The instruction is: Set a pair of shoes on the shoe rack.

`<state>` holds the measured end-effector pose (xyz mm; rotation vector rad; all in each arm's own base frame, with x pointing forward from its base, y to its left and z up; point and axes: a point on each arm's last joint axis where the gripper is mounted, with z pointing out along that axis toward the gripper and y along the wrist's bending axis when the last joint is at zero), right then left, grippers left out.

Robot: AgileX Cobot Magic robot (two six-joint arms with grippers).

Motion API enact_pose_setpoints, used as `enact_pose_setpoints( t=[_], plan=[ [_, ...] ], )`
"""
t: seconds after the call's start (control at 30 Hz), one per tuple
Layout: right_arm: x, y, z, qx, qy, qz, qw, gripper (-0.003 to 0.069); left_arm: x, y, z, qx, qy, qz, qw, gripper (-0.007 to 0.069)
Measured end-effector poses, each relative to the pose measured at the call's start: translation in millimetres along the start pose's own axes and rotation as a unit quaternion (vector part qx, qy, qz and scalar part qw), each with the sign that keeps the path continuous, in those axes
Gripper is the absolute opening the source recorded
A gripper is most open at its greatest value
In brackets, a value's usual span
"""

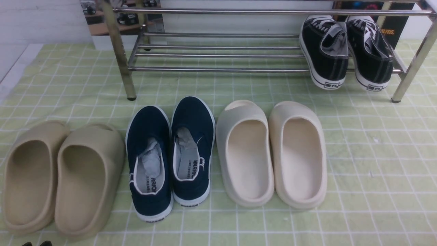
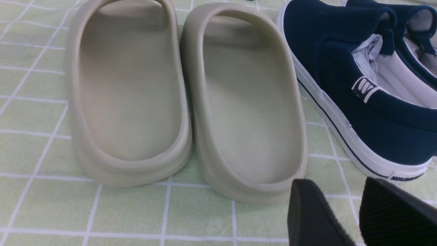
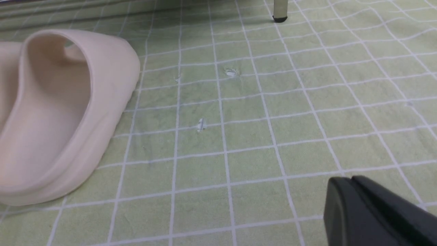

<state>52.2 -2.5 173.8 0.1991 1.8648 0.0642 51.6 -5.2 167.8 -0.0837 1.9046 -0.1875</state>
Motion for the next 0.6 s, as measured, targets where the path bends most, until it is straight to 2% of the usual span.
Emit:
enact_pose_setpoints(
  t=[0.6],
  plan=[
    [0.0,0.0,0.0,0.0,0.0,0.0,1.0,0.0069,0.0,0.0,0.0,0.0,0.0,0.0,1.0,0.0239]
  ],
)
